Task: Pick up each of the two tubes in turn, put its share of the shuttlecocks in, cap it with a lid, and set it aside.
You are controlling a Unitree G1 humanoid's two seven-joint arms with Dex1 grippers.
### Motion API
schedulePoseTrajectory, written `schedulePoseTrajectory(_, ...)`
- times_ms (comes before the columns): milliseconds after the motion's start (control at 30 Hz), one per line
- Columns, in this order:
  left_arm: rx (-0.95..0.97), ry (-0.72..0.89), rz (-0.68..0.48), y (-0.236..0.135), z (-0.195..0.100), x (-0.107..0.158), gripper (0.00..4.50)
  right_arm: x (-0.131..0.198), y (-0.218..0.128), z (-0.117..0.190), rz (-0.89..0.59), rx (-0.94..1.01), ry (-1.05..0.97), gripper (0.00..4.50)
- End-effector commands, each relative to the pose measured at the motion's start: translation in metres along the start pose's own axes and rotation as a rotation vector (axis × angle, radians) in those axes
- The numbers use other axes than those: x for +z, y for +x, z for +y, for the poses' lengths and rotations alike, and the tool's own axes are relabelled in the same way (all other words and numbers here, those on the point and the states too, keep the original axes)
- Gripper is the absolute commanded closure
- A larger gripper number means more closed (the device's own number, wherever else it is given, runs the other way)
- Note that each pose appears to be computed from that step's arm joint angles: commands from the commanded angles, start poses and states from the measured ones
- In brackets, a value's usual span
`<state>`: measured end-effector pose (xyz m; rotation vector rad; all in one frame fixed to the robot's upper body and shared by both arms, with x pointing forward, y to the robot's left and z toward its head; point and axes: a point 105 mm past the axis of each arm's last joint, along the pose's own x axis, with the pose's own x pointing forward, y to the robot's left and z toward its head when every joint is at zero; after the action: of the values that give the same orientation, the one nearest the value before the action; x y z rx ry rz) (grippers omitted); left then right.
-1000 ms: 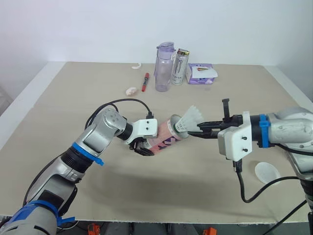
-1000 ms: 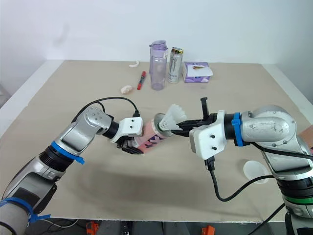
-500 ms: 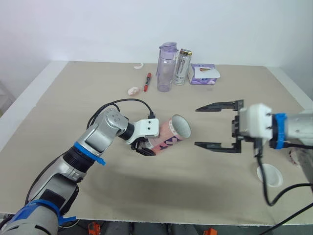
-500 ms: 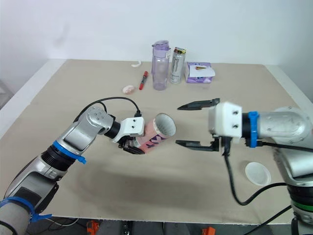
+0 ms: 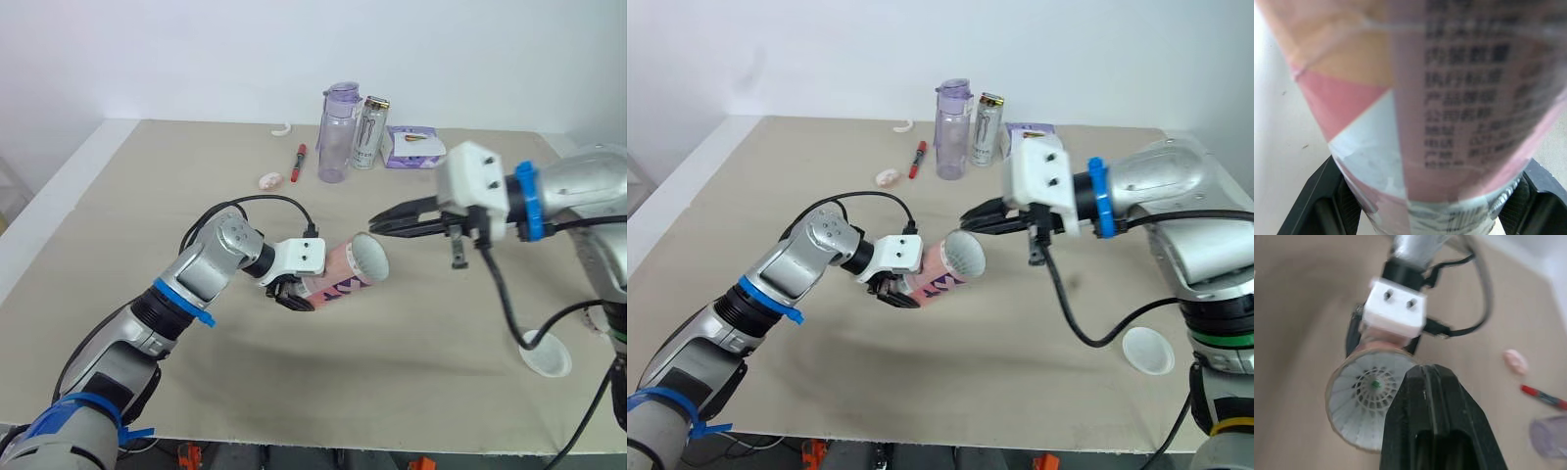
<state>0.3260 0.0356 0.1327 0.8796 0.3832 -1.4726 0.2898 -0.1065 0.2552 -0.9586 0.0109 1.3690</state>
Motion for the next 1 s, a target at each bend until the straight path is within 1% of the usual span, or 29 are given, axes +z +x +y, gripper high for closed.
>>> schedulePoseTrajectory(33,0.017,-0.02,0.059,0.006,0.0,-0.012,1.36,0.002,0.003,-0.006,0.052,0.011,-0.08,4.41)
schedulePoseTrajectory(167,0.019,-0.024,0.054,0.007,0.0,-0.012,1.36,-0.01,0.018,0.003,0.123,0.117,-0.115,4.41)
schedulePoseTrajectory(400,0.018,-0.034,0.051,0.01,-0.001,-0.013,1.36,-0.028,0.049,0.004,0.205,0.236,-0.163,4.41)
schedulePoseTrajectory(533,0.022,-0.039,0.052,0.01,-0.001,-0.015,1.36,-0.036,0.06,0.003,0.233,0.278,-0.19,4.41)
schedulePoseTrajectory(700,0.023,-0.046,0.051,0.01,-0.002,-0.016,1.36,-0.035,0.077,0.005,0.214,0.314,-0.208,4.41)
schedulePoseTrajectory(867,0.028,-0.052,0.053,0.01,-0.001,-0.019,1.36,-0.037,0.078,0.007,0.218,0.332,-0.216,4.41)
schedulePoseTrajectory(1000,0.033,-0.064,0.045,0.01,-0.001,-0.02,1.36,-0.024,0.06,-0.007,0.178,0.262,-0.192,4.41)
